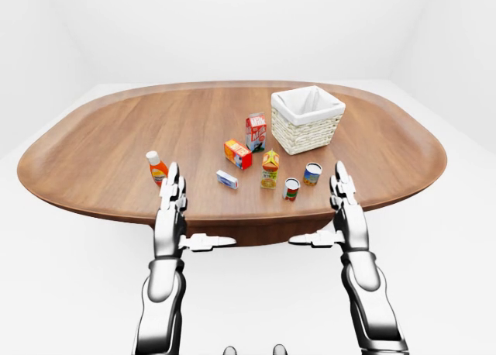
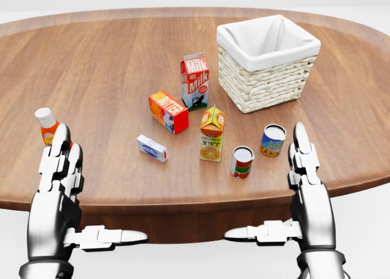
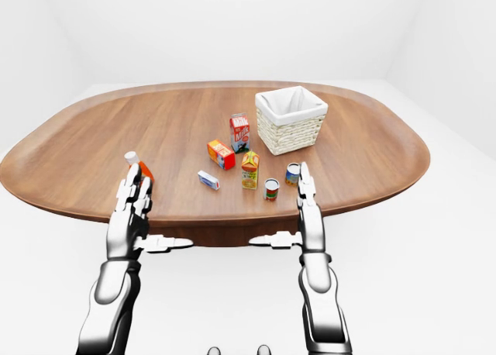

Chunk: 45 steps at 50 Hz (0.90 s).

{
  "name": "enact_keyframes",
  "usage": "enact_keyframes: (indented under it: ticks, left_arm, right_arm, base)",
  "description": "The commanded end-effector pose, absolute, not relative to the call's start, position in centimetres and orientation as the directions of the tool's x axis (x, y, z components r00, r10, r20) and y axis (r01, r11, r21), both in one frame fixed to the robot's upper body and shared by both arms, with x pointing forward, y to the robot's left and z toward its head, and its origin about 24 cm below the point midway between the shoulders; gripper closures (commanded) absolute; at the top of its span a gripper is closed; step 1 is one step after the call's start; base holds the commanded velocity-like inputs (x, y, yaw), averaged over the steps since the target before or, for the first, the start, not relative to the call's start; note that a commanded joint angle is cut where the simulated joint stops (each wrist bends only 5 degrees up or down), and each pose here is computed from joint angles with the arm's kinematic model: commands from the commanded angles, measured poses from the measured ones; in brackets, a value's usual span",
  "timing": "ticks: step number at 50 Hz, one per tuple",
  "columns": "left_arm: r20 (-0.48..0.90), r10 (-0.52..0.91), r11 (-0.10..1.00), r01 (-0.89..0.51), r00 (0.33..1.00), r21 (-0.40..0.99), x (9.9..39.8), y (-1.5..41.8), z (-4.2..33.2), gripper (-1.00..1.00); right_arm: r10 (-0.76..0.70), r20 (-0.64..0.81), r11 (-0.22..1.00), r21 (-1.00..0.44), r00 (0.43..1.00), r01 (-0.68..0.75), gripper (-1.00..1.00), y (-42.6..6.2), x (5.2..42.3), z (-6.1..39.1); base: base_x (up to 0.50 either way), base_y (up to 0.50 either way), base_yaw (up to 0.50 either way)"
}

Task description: Pick up the alphabet soup and the tomato sauce, and put them in the basket.

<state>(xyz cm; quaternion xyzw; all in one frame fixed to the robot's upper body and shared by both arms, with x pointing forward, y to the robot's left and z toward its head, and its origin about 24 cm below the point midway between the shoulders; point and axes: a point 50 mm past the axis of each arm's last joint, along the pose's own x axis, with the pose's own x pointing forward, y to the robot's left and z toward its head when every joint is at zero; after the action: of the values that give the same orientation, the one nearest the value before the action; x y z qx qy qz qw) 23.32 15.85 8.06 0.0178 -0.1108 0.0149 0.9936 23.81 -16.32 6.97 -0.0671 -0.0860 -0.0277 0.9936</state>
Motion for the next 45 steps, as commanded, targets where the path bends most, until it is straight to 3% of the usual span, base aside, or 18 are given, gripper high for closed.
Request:
enact_keyframes:
  ticks: [1, 2, 5, 16, 26, 45]
  left_arm:
    - [0.243, 0.025, 0.998, -0.037, 0.970, 0.045, 23.0, 15.8, 8.6, -1.00]
    - [0.244, 0.024, 0.998, -0.036, 0.970, 0.046, 22.9, 15.8, 8.6, -1.00]
    - [0.245, 0.022, 0.998, -0.035, 0.969, 0.047, 22.9, 15.8, 8.7, -1.00]
    - [0.238, 0.017, 0.998, -0.029, 0.971, 0.047, 22.9, 15.8, 8.5, -1.00]
    - [0.238, 0.016, 0.999, -0.028, 0.971, 0.045, 23.0, 15.8, 8.5, -1.00]
    - [0.235, 0.017, 0.999, -0.028, 0.972, 0.044, 23.0, 15.7, 8.4, -1.00]
  right_arm:
    - [-0.042, 0.228, 0.983, -0.163, 0.973, 0.081, -1.00, -16.2, 23.3, 8.2]
    - [-0.051, 0.180, 0.983, -0.166, 0.982, 0.081, -1.00, -16.3, 23.5, 7.1]
    - [-0.039, 0.245, 0.982, -0.169, 0.969, 0.082, -1.00, -16.1, 23.2, 8.6]
    - [-0.042, 0.240, 0.981, -0.173, 0.970, 0.085, -1.00, -16.1, 23.2, 8.5]
    - [-0.055, 0.184, 0.980, -0.179, 0.981, 0.088, -1.00, -16.3, 23.4, 7.1]
    - [-0.047, 0.236, 0.979, -0.181, 0.971, 0.092, -1.00, -16.2, 23.2, 8.4]
  base:
    - [0.00, 0.00, 0.00]
    - [0.00, 0.00, 0.00]
    - [0.00, 0.00, 0.00]
    - [0.00, 0.00, 0.00]
    - [0.19, 0.00, 0.00]
    - [0.26, 0.00, 0.00]
